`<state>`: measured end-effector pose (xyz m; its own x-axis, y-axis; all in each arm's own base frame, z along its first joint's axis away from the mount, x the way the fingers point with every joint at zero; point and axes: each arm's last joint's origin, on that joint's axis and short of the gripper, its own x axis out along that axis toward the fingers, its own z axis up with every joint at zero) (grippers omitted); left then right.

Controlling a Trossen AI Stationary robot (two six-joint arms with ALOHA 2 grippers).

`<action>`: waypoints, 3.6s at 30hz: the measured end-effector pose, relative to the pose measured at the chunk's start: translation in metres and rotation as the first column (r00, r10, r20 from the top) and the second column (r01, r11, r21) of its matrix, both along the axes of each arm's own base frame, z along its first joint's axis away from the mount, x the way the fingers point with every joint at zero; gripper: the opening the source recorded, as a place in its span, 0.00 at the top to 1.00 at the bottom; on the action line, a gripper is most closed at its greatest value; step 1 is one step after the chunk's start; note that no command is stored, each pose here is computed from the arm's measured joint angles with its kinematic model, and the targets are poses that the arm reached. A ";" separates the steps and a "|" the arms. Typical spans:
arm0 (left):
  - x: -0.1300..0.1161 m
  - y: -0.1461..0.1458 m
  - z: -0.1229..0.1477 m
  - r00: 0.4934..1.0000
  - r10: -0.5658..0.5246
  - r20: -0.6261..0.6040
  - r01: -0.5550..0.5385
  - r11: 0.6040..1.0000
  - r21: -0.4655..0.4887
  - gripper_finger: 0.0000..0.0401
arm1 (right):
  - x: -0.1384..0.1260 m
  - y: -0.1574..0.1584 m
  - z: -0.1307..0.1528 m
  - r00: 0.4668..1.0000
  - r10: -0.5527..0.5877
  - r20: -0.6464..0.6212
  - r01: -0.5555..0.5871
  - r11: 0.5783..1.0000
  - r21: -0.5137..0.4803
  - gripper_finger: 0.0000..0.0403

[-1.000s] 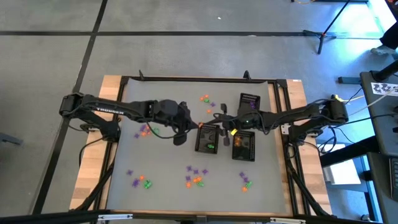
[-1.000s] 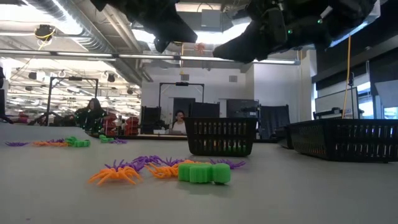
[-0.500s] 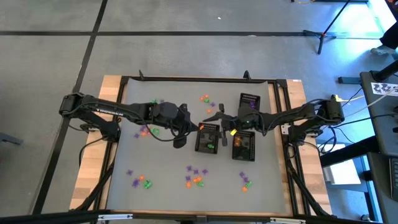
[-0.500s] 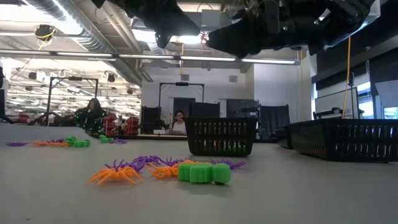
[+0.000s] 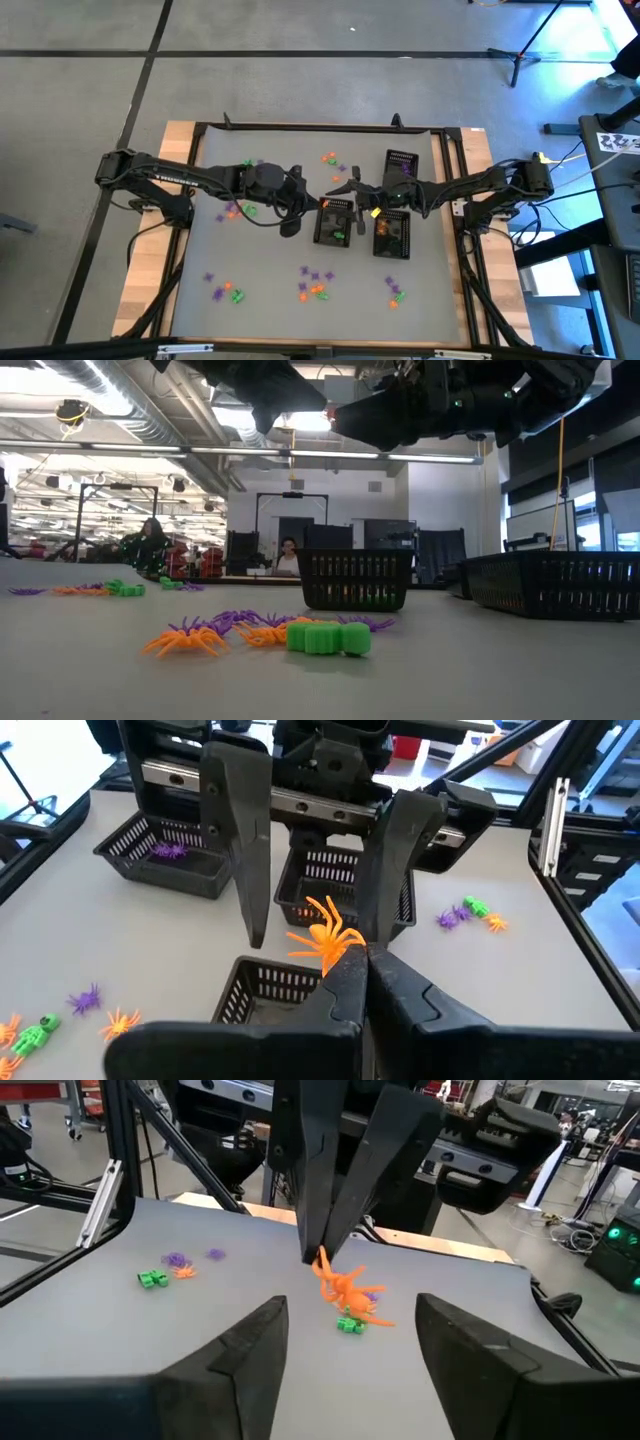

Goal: Sort Halloween decoration
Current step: Put the orange spider toy into the bottom right bin, then put the green skeleton toy into the bottom left bin

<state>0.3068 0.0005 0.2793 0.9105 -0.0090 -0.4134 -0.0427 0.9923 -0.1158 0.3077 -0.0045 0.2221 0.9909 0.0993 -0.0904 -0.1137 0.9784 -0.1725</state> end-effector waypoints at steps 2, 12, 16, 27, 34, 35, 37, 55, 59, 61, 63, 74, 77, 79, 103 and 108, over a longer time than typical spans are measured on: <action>0.000 0.000 0.001 1.000 0.000 0.008 0.000 1.000 0.000 1.00 | 0.000 0.000 0.000 1.000 0.017 0.000 -0.017 1.000 0.002 0.51; 0.000 0.000 0.001 1.000 0.000 0.008 0.000 1.000 0.001 1.00 | 0.000 0.002 0.003 0.997 0.077 0.028 -0.077 0.997 0.005 0.77; 0.000 0.000 0.001 1.000 0.000 0.007 0.000 1.000 0.001 1.00 | 0.000 0.002 0.002 0.997 0.077 0.023 -0.077 0.997 0.006 0.86; 0.000 0.003 0.000 0.995 0.098 0.007 -0.098 0.995 0.029 0.99 | 0.000 0.002 0.001 0.998 0.065 0.006 -0.065 0.998 0.006 0.97; -0.002 0.007 -0.002 0.976 0.217 -0.013 -0.215 0.974 0.077 0.85 | -0.007 0.000 -0.001 0.995 -0.001 -0.102 0.001 1.000 0.000 0.98; -0.002 0.007 -0.002 0.975 0.223 -0.014 -0.221 0.972 0.081 0.82 | -0.010 0.000 -0.001 0.992 -0.010 -0.127 0.010 1.000 -0.002 0.98; -0.002 0.007 -0.003 0.975 0.222 -0.025 -0.219 0.971 0.096 0.77 | -0.017 0.000 0.000 0.982 -0.032 -0.188 0.031 0.999 -0.007 0.98; -0.022 0.027 -0.024 0.795 0.564 -0.221 -0.525 0.824 0.215 0.69 | -0.095 0.001 -0.021 0.554 -0.058 -0.830 0.336 0.928 0.160 0.98; -0.022 0.031 -0.024 0.785 0.576 -0.226 -0.538 0.816 0.211 0.69 | -0.097 0.002 -0.023 0.529 -0.057 -0.846 0.350 0.924 0.156 0.95; -0.022 0.031 -0.024 0.785 0.577 -0.225 -0.538 0.816 0.212 0.69 | -0.097 0.002 -0.022 0.534 -0.058 -0.844 0.351 0.923 0.159 0.92; -0.023 0.031 -0.024 0.782 0.583 -0.221 -0.541 0.810 0.223 0.69 | -0.096 0.002 -0.022 0.543 -0.058 -0.838 0.349 0.923 0.162 0.89; -0.027 0.036 -0.027 0.742 0.627 -0.237 -0.558 0.774 0.299 0.69 | -0.093 0.001 -0.020 0.569 -0.079 -0.819 0.354 0.922 0.157 0.63; -0.034 0.049 -0.031 0.690 0.664 -0.289 -0.574 0.744 0.341 0.69 | -0.090 0.001 -0.018 0.600 -0.080 -0.796 0.347 0.922 0.169 0.61; -0.040 0.063 -0.034 0.654 0.672 -0.347 -0.581 0.740 0.339 0.69 | -0.087 0.001 -0.016 0.632 -0.081 -0.771 0.335 0.925 0.178 0.60; -0.116 0.195 -0.084 0.225 0.653 -0.723 -0.823 0.525 0.217 0.69 | -0.062 -0.002 0.011 0.876 -0.132 -0.463 0.209 0.971 0.119 0.61; -0.111 0.199 -0.104 0.183 0.613 -0.769 -0.811 0.536 0.234 0.69 | -0.062 -0.002 0.010 0.875 -0.132 -0.465 0.209 0.971 0.119 0.61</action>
